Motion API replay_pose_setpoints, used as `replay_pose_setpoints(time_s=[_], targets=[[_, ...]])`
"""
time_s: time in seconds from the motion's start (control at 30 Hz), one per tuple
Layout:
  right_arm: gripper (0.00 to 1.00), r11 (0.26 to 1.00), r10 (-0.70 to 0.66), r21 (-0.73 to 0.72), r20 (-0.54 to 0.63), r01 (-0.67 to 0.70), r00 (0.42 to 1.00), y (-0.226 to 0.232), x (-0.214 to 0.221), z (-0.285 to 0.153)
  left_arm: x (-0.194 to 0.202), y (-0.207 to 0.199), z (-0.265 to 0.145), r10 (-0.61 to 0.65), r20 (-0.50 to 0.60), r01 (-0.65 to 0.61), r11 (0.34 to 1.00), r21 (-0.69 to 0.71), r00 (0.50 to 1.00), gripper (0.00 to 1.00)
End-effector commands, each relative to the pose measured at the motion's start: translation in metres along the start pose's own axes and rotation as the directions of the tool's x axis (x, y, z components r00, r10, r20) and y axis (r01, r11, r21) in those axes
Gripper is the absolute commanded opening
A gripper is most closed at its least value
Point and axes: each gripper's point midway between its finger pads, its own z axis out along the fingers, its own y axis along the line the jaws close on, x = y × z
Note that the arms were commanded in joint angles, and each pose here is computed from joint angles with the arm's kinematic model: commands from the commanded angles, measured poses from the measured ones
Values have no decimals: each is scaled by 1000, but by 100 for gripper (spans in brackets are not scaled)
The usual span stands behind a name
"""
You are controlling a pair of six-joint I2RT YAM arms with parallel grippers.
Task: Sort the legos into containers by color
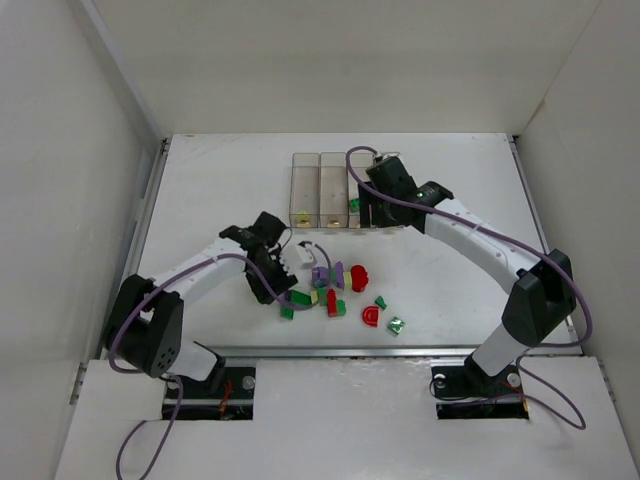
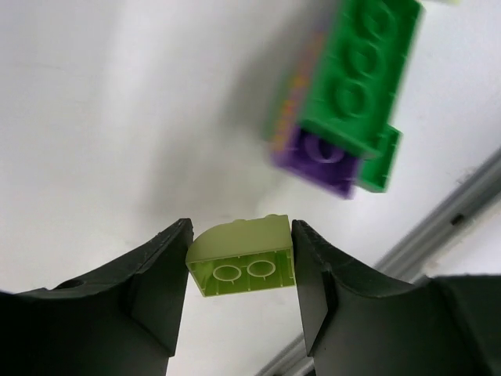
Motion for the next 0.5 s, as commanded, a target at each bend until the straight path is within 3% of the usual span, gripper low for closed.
replay_pose_setpoints(time_s=[0.0,0.2,0.33,0.47], targets=[[75,1000,20,-3,67,-19,998,-1,-30,-4,-23,26,-29,22,87,-17,998,-57,996,0],[75,999,49,-30,112,-46,993,-9,-61,1,-67,82,-63,-26,269,63,990,-129,963,0],[75,999,42,-1,119,-42,992,-22,-73,14,-146,137,-104,-7,495,134,966,-221,869,0],[75,999,33,7,126,-34,992,-26,-87,25,-200,179,-107,-46,615,227,948,-221,787,0]])
